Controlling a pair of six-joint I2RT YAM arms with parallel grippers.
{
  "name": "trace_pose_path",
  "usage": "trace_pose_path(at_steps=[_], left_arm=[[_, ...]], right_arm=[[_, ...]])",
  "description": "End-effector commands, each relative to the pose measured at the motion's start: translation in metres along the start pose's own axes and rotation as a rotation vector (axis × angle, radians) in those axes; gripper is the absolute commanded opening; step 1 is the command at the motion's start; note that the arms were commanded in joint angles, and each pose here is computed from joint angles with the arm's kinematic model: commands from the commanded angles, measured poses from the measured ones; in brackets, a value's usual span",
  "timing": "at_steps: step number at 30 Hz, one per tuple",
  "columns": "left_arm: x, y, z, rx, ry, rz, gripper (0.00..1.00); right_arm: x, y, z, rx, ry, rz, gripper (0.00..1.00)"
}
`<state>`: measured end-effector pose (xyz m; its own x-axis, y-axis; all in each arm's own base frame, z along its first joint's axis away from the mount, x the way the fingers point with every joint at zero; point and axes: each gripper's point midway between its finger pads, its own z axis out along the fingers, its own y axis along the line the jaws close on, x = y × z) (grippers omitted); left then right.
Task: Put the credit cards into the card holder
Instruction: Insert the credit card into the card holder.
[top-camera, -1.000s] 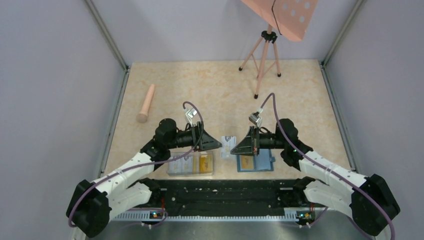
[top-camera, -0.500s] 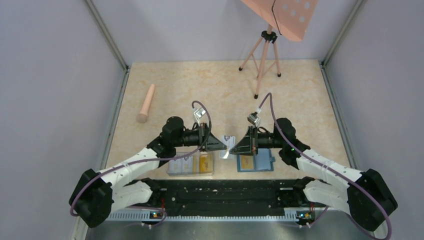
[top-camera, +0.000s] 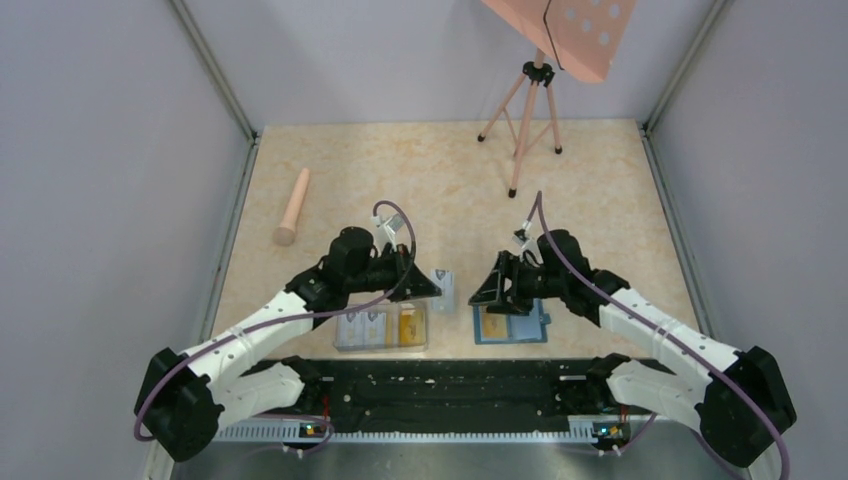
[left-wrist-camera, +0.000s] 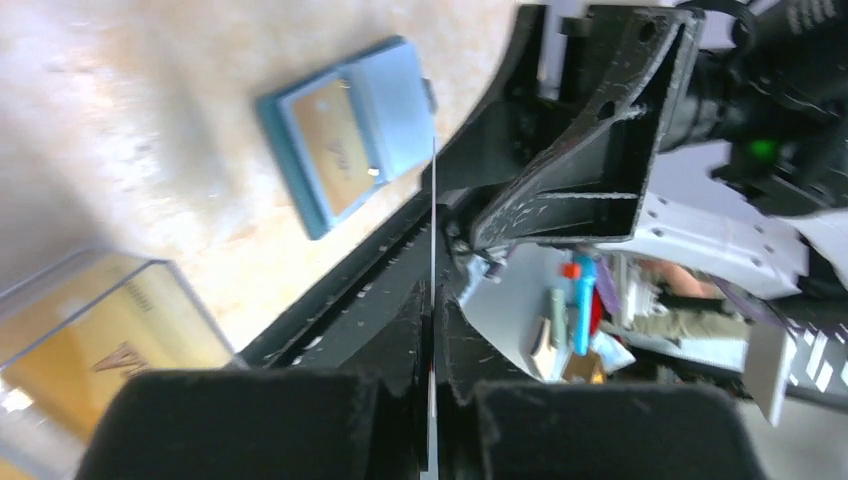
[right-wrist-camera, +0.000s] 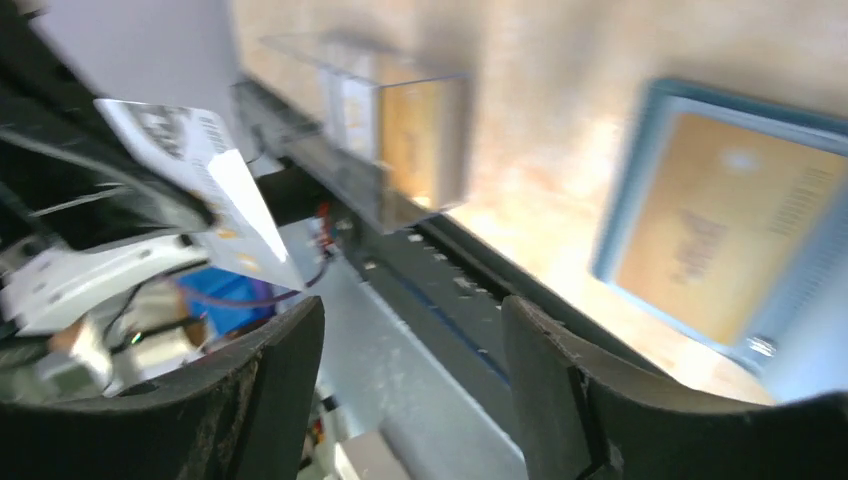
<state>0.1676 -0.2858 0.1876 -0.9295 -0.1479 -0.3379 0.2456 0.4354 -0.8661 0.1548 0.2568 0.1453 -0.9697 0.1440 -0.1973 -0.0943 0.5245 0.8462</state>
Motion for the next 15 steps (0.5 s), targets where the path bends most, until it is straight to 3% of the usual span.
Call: trace_pose_path(at_steps=[1,9,15], left_arm=[[-0.006,0.035,-0.013,-0.235,-0.053,0.027,0.00],[0.006,0.064,-0.012,-0.410,-0.037,0.021,0.00],[0.020,0.066,0.004,-0.483,0.030,0.056,0.00]], right_arm=[[-0.012,-0.063,-0.027,0.360,-0.102,-0.039,0.68],[-0.028,-0.132,-0.079,0.775,-0.233,-0.032,0.77],[-0.033,-0.147,-0.078,0.814,-0.245,0.045,0.77]])
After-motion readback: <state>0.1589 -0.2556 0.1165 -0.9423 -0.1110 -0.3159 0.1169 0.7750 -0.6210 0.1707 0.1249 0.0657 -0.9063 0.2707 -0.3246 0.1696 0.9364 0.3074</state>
